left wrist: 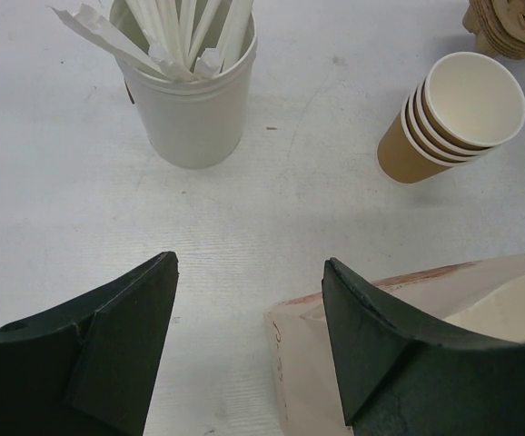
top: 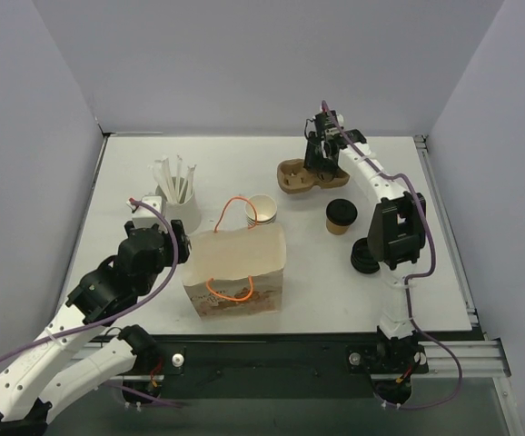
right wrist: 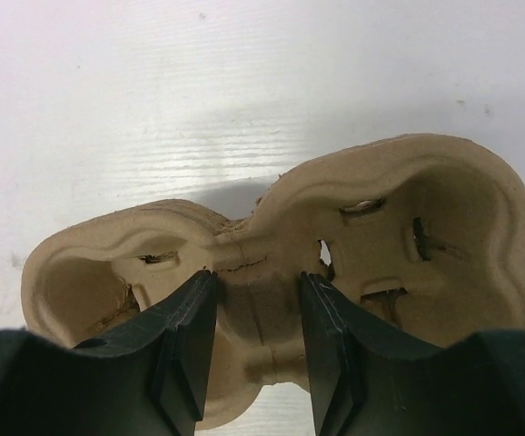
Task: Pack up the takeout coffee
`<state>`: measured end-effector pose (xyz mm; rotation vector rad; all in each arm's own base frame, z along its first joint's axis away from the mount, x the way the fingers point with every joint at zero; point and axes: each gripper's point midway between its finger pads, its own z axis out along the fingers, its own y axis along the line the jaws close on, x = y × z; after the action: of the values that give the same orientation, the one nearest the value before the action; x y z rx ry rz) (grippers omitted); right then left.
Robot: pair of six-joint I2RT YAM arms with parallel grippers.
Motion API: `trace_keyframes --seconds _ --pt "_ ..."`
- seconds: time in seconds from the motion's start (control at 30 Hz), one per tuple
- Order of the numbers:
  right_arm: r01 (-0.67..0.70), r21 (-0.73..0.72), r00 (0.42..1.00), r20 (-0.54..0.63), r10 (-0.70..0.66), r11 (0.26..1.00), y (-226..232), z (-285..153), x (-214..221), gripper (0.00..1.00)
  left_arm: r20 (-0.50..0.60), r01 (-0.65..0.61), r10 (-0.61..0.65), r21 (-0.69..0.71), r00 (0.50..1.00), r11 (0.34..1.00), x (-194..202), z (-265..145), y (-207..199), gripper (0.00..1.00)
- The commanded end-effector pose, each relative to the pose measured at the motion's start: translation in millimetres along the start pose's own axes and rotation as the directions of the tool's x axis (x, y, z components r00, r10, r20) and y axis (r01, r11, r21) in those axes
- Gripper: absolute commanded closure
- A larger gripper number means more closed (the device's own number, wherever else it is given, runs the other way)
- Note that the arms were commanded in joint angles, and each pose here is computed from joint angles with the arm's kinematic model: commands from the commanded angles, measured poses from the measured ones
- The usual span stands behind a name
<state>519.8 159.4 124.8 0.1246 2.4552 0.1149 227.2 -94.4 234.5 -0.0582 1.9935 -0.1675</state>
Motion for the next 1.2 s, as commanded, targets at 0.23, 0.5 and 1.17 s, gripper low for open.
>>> trace_keyframes --seconds 0.23,0.5,1.17 --pt "0.022 -0.001 0.998 0.050 -0.022 1.000 0 -10 -15 0.63 0.042 0.043 -0.044 0.026 0.998 0.999 -9 2 -7 0.25" --pt "0.152 0.167 0.980 0.106 -0.171 0.974 -13 -15 -24 0.62 0.042 0.043 -0.044 0.026 0.998 0.999 -10 1 -6 0.25" --pt "0.045 0.030 0.991 0.127 -0.048 0.999 -9 -49 -39 0.64 0.050 0.028 -0.029 0.014 0.998 1.000 -17 1 -5 0.25"
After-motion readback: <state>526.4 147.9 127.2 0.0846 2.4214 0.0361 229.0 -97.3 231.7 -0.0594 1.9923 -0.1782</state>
